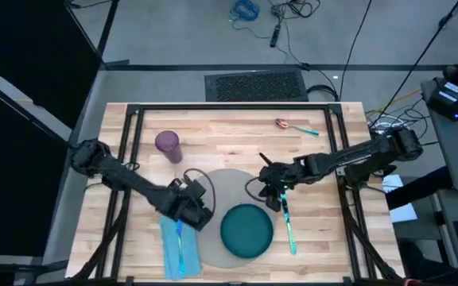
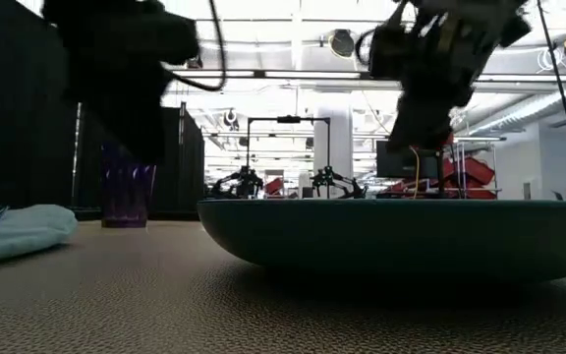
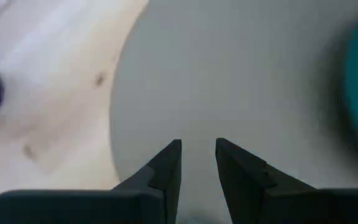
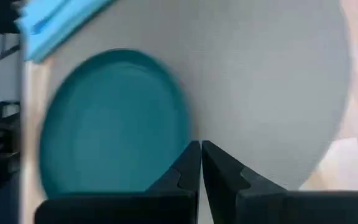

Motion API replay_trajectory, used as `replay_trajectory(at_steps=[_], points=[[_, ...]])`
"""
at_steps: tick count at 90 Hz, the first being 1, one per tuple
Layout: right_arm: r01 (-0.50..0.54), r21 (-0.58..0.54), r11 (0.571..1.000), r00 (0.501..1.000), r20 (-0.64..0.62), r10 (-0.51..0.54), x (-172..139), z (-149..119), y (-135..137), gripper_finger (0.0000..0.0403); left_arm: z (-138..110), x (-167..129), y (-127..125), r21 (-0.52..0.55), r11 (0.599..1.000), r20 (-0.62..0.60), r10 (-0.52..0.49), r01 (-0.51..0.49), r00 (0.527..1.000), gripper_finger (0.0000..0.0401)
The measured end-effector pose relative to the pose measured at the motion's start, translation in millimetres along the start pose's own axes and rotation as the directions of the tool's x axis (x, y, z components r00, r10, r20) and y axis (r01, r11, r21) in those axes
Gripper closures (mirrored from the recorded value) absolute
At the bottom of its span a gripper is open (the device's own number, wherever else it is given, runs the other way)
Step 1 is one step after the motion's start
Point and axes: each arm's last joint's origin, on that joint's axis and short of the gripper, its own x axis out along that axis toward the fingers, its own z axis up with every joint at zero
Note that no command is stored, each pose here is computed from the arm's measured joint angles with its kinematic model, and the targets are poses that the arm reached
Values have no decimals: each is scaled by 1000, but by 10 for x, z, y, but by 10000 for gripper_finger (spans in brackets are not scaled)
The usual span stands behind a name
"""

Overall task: Set table place
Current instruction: Adjust the gray mat

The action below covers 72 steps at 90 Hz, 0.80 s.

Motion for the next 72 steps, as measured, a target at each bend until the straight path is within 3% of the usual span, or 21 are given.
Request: replay_trajectory(at_steps=[16,31,42,72], points=[[-20,9,1000,992,-122,21,150,-119,18,403,40,-40,-185,30,986,77,-164,162,983,317],[6,10,1000,989,-145,-5,169,-220,130,403,-43,9,-112,78,994,31,-76,74,997,317],[26,-3,1000,992,-126,-26,175,-256,196,403,-54,62,-72,79,995,23,-63,61,998,317],[117,21,993,986,-122,-114,407,-217,8,403,-95,150,-15,91,994,3,-54,54,999,317]])
